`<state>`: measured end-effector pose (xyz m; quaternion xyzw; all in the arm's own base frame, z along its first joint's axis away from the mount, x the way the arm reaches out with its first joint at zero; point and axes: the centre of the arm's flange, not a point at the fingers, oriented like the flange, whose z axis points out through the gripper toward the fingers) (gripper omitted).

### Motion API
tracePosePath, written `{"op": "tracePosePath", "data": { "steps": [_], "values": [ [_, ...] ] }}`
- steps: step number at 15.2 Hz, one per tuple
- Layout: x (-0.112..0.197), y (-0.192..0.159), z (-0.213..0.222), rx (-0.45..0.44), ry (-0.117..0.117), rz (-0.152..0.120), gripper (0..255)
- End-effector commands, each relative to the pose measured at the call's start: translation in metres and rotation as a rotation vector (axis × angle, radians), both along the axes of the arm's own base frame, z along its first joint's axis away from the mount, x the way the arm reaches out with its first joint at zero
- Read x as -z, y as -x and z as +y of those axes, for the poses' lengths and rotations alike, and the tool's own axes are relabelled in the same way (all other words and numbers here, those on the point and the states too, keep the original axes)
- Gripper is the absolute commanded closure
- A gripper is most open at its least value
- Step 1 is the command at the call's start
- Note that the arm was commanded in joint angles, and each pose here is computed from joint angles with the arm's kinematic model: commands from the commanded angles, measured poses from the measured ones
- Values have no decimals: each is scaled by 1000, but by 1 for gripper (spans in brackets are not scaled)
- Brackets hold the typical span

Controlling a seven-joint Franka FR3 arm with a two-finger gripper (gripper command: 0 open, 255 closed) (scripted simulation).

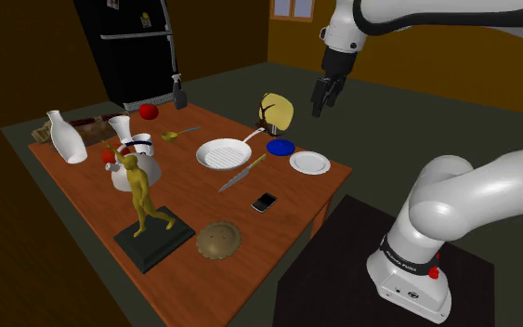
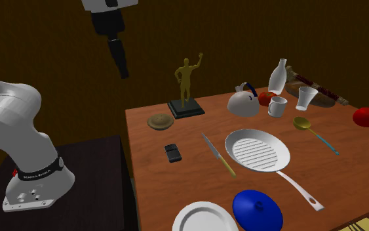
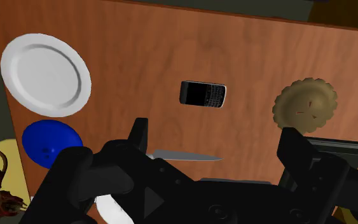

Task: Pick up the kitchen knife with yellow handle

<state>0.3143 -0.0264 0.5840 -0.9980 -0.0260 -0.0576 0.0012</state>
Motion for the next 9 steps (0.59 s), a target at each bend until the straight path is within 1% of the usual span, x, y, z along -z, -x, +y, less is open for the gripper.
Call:
{"op": "tracePosePath", "data": {
  "steps": [1, 9],
  "values": [
    [0, 0, 0, 0, 0, 0, 0],
    [72, -74, 35, 288, 0, 21, 0]
  ]
}}
